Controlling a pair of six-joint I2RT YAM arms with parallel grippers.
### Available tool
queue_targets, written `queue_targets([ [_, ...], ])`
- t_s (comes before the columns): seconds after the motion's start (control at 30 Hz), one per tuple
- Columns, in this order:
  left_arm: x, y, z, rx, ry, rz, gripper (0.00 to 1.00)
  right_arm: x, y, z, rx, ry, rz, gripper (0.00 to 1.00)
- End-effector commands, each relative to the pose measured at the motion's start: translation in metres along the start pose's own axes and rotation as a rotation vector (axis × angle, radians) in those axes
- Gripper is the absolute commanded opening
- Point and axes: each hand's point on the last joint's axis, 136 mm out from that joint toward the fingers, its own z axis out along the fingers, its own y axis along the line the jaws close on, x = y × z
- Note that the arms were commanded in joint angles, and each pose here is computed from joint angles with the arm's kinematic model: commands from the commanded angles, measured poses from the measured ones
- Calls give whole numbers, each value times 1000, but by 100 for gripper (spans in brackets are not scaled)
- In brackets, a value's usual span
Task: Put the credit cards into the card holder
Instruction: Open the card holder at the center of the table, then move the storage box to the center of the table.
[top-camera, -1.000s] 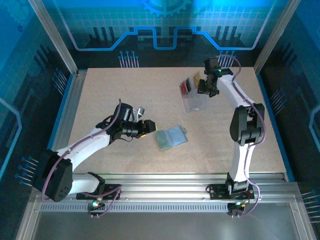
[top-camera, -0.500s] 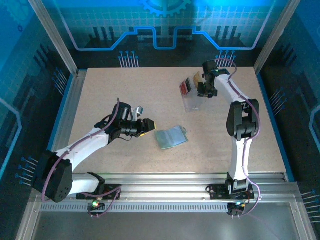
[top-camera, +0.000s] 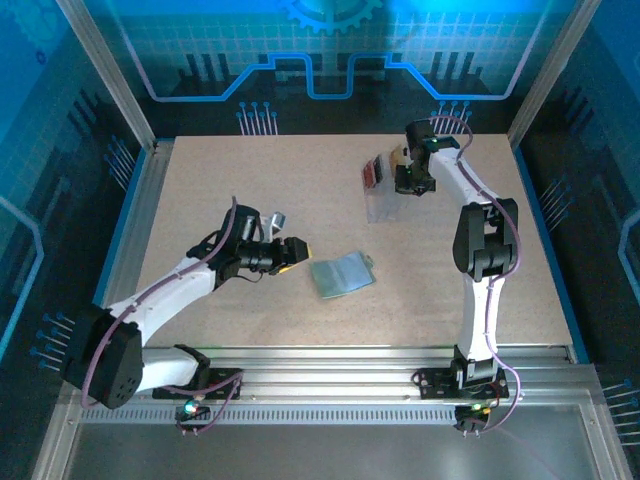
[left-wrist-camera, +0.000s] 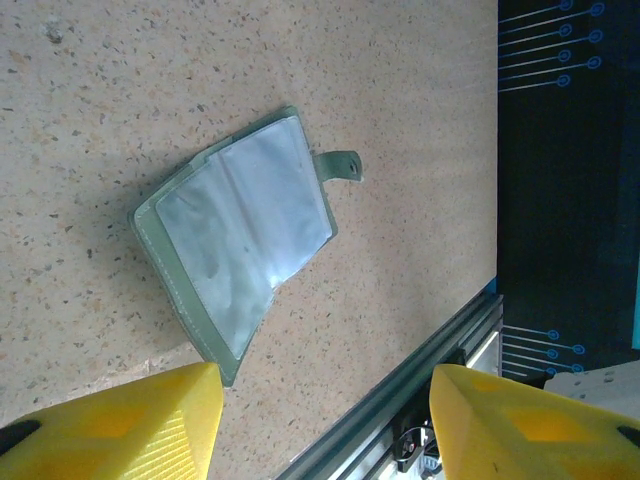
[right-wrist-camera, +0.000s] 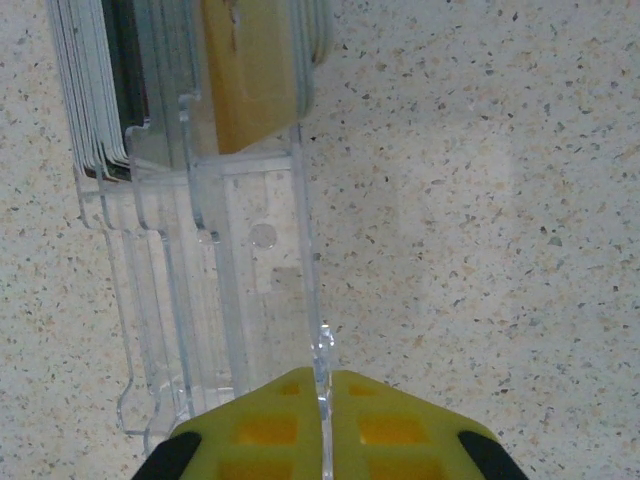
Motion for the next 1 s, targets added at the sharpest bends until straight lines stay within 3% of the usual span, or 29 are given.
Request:
queue_targets([
  [0.0, 3, -2, -5, 25, 1, 10, 58, 18, -4, 4, 8, 64, -10, 4],
  [0.1, 4, -1, -5, 28, 2, 7, 58, 24, 0, 2, 11, 75, -34, 0],
  [0.37, 6, -1, -7, 41, -1, 7, 58, 54, 1, -1, 4, 117, -61, 0],
  [0.97, 11, 0, -9, 58, -3, 10, 58, 128, -16, -44, 76, 110, -58, 0],
])
